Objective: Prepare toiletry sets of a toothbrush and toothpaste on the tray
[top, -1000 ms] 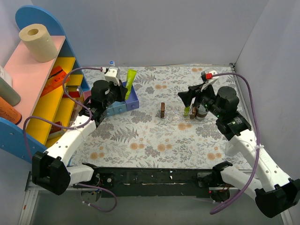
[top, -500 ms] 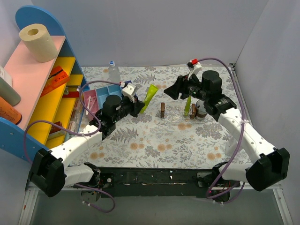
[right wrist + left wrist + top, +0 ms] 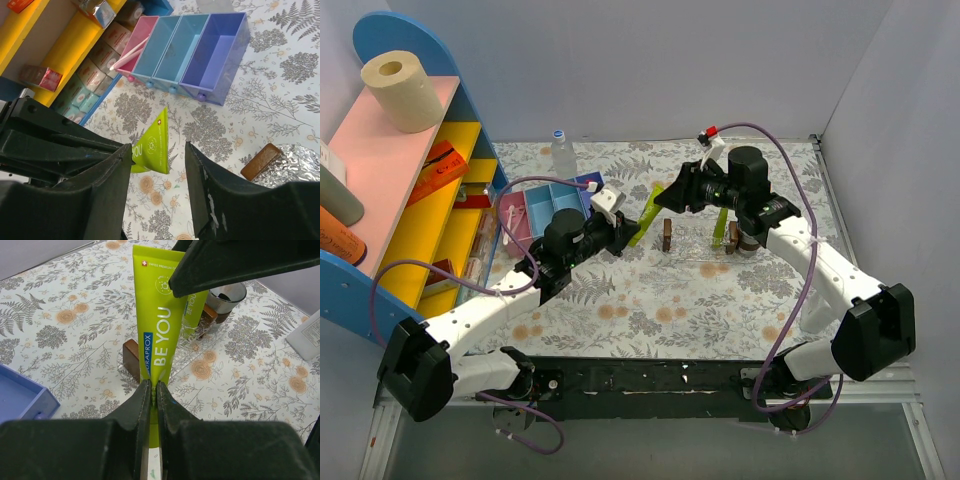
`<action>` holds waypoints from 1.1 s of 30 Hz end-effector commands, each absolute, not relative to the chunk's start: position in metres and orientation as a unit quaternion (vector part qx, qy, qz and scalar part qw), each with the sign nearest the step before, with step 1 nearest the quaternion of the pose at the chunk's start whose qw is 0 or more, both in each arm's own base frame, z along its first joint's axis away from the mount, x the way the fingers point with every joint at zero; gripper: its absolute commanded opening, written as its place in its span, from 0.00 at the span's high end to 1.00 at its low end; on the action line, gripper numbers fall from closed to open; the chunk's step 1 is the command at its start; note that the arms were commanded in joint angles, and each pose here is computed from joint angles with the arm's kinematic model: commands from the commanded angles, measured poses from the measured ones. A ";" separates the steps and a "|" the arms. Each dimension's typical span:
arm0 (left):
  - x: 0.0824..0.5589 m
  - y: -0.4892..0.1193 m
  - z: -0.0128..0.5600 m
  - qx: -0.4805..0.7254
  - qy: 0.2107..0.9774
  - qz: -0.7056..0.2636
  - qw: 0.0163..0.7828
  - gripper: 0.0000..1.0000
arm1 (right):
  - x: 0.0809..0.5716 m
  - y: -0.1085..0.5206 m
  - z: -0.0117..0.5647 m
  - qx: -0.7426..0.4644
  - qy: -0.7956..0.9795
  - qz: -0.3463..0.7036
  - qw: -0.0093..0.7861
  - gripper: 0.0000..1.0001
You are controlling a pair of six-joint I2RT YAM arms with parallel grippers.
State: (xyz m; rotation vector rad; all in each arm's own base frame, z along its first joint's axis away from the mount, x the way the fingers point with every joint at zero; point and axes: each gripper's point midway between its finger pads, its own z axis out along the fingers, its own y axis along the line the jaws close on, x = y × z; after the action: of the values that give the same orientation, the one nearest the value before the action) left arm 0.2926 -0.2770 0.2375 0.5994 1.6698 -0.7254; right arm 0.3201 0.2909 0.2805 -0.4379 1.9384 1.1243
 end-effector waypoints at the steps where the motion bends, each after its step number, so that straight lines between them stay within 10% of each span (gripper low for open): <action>1: 0.289 -0.275 0.261 0.256 0.685 -0.309 0.608 1.00 | 0.318 0.302 0.315 -0.194 0.737 0.476 0.439 0.51; 10: 0.286 -0.276 0.261 0.262 0.682 -0.306 0.610 1.00 | 0.316 0.304 0.311 -0.199 0.736 0.480 0.434 0.99; 14: 0.287 -0.276 0.259 0.257 0.687 -0.305 0.608 0.89 | 0.313 0.305 0.315 -0.207 0.723 0.486 0.445 0.99; 19: 0.285 -0.274 0.266 0.252 0.683 -0.310 0.611 0.23 | 0.310 0.298 0.329 -0.232 0.699 0.471 0.486 0.99; 23: 0.283 -0.274 0.270 0.262 0.683 -0.343 0.590 0.02 | 0.304 0.295 0.334 -0.261 0.692 0.462 0.490 0.99; 33: 0.246 -0.290 0.287 0.352 0.641 -0.487 0.477 0.02 | 0.262 0.299 0.352 -0.382 0.636 0.501 0.446 0.99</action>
State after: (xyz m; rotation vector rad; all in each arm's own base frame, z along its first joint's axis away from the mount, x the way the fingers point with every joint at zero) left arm 0.2819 -0.2770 0.2683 0.6946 1.6242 -0.9732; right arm 0.2868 0.2990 0.3079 -0.7712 1.7525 1.1860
